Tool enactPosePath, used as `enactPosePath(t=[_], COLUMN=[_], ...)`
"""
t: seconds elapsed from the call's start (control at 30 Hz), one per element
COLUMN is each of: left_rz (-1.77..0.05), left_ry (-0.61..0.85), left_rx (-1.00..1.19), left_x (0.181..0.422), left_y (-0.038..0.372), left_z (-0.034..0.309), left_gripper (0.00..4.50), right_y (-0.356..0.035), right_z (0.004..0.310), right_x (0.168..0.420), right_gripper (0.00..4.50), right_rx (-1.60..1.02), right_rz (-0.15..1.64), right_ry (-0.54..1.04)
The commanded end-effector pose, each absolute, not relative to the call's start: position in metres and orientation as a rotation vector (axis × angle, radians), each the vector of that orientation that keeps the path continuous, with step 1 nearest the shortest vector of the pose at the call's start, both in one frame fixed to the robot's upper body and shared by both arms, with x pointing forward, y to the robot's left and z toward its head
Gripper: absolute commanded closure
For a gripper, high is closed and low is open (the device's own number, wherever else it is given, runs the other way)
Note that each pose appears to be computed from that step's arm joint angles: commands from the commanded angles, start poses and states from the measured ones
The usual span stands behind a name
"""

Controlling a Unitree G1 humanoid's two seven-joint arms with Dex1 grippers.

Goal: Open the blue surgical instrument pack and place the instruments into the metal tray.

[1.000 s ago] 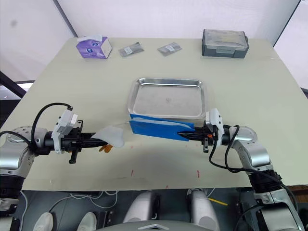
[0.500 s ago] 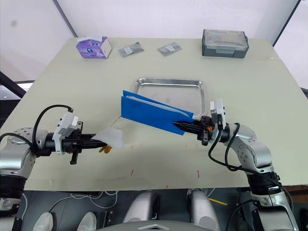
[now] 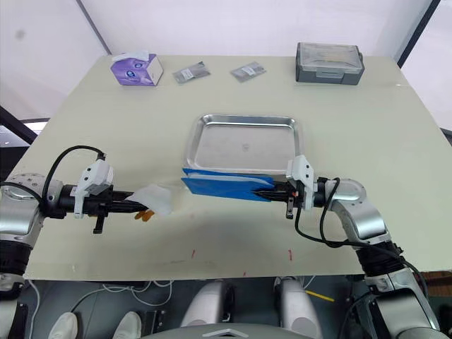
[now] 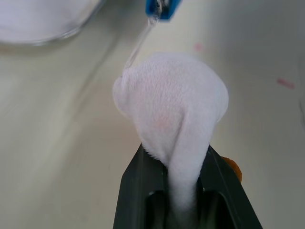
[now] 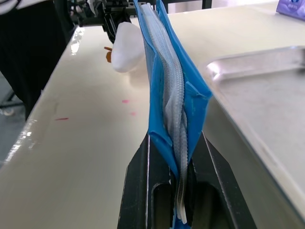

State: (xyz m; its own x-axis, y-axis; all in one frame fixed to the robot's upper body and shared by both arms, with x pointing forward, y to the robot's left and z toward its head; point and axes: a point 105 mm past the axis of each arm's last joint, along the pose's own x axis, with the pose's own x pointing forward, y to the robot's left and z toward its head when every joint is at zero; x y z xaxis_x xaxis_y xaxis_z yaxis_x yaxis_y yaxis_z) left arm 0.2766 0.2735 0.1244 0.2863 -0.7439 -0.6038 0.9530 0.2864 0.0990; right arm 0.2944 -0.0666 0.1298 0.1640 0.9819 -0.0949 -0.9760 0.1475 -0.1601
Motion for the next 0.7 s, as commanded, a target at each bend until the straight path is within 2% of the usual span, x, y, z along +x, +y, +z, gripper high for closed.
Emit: enactPosePath(t=[0.03, 0.23, 0.3, 0.33, 0.37, 0.7], left_rz=[-1.183, -1.15, -1.14, -1.137, -1.132, -1.056], left_ry=[0.539, 0.56, 0.564, 0.565, 0.574, 0.575], left_rx=[0.618, 0.616, 0.615, 0.616, 0.616, 0.627], left_x=[0.28, 0.282, 0.282, 0.282, 0.282, 0.284], left_y=[0.286, 0.295, 0.297, 0.298, 0.3, 0.325], left_z=[0.128, 0.127, 0.129, 0.13, 0.131, 0.161], left_gripper=[4.46, 1.86, 0.88, 0.23, 0.05, 0.05], right_y=[-0.061, -0.06, -0.06, -0.06, -0.06, -0.064], right_z=[0.136, 0.136, 0.136, 0.136, 0.136, 0.137], right_x=[0.295, 0.295, 0.295, 0.295, 0.295, 0.295], right_gripper=[4.5, 4.5, 4.5, 4.5, 4.5, 4.5], right_rx=[-0.233, -0.231, -0.228, -0.226, -0.225, -0.222], right_rz=[1.421, 1.419, 1.42, 1.42, 1.42, 1.418], right_ry=[-0.085, -0.087, -0.088, -0.089, -0.089, -0.088])
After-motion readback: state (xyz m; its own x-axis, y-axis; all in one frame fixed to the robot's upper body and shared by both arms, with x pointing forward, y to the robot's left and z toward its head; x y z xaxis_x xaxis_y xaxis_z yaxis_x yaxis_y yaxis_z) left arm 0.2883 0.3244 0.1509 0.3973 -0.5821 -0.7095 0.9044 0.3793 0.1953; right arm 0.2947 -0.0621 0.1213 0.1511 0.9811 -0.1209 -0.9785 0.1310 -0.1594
